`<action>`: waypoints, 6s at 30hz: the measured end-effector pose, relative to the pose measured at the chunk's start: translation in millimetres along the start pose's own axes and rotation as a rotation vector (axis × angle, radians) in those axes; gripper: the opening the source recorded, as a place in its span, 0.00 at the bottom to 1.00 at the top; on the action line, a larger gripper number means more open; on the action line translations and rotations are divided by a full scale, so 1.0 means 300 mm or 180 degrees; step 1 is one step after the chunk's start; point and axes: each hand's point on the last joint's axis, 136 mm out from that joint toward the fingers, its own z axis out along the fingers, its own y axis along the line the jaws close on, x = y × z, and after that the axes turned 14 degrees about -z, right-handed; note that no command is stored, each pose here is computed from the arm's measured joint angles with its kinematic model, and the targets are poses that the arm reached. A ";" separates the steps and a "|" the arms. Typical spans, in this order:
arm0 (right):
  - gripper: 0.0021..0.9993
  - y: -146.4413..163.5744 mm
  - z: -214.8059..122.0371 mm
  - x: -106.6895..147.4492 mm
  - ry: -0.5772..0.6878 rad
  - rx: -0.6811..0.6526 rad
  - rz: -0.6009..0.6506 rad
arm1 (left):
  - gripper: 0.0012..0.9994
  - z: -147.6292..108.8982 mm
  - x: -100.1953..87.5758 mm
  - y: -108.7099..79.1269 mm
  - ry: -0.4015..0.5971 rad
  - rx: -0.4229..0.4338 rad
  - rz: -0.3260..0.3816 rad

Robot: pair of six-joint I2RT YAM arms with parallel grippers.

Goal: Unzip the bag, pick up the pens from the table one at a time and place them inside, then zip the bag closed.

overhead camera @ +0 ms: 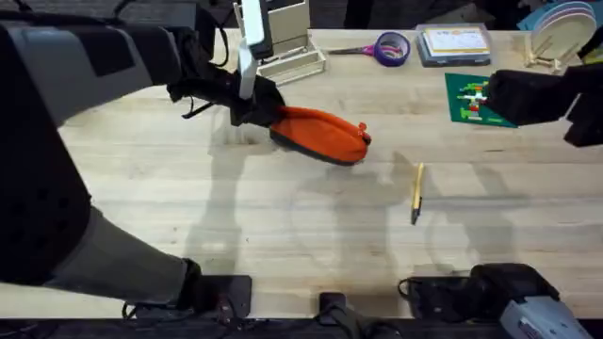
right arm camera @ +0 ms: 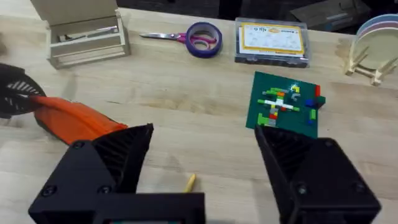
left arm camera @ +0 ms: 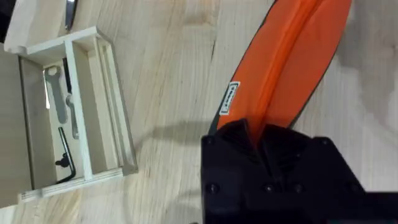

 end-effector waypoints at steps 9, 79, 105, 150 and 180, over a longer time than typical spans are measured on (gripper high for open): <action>1.00 0.009 0.000 0.020 0.0079 -0.0034 0.0468 | 0.04 0.000 0.000 0.000 0.0000 0.0000 0.0000; 1.00 0.384 0.461 0.199 0.1614 -0.1487 0.1572 | 0.04 0.000 -0.002 0.003 -0.0005 -0.0009 0.0010; 1.00 0.555 0.636 0.301 0.1934 -0.1709 0.1428 | 0.04 0.000 -0.002 0.002 -0.0005 -0.0008 0.0010; 0.03 0.574 0.641 0.305 0.2004 -0.1761 0.1513 | 0.04 0.000 -0.002 0.002 -0.0007 -0.0007 0.0012; 0.03 0.607 0.575 0.149 0.1523 -0.1888 0.1479 | 0.04 0.000 -0.003 0.004 -0.0005 -0.0015 0.0019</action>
